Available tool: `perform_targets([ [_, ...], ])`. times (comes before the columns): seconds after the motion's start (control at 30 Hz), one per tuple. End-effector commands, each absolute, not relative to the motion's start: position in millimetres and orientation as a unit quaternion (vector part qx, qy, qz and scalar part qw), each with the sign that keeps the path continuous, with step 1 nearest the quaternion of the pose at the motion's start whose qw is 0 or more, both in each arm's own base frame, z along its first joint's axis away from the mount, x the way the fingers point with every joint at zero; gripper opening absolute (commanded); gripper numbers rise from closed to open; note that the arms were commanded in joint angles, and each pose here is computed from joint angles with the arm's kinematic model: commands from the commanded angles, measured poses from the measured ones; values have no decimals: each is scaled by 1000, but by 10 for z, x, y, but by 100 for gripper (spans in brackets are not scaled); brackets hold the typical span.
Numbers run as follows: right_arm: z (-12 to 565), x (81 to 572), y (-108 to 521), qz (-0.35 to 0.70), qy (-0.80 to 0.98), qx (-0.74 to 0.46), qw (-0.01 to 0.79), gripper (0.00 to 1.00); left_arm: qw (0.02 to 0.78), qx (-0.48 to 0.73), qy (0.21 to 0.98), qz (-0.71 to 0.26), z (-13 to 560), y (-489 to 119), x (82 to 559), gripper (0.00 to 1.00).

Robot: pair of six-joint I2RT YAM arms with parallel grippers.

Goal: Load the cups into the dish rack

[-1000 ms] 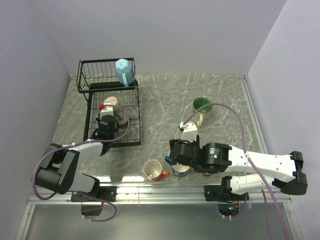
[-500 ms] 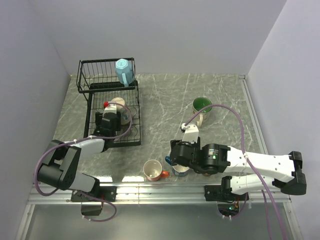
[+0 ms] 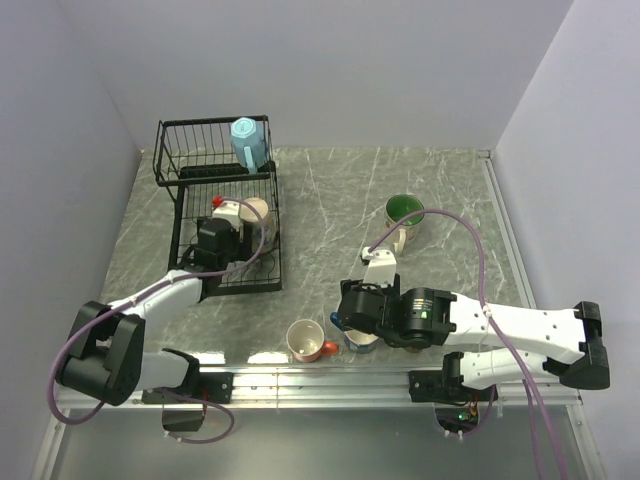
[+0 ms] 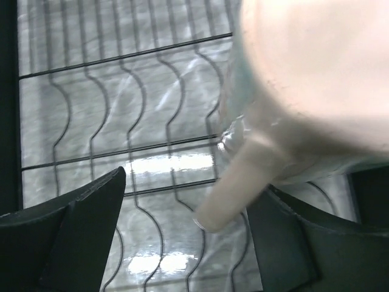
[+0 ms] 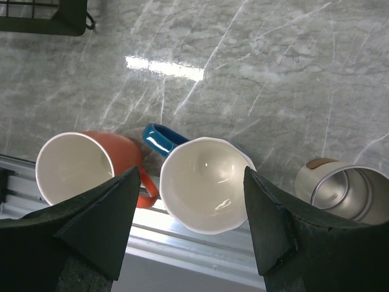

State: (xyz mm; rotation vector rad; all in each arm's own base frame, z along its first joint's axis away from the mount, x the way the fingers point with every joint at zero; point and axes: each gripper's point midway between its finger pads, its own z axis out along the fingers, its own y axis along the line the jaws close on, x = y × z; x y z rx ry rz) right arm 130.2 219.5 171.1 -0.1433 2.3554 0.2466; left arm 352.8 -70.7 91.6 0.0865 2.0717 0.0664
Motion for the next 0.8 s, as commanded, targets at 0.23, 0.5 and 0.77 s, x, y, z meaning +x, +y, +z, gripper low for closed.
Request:
perform_targets([
  [0.23,1859,1424,2202,109,906,-27,409,75,534,68,840,-69,1267,-1052,3478,99],
  [0.5,1836,1396,2100,124,905,-2,408,75,550,56,828,-94,1611,-1064,3338,99],
  [0.77,1863,1411,2048,139,898,14,418,74,504,2,825,-256,1905,-1456,2973,33],
])
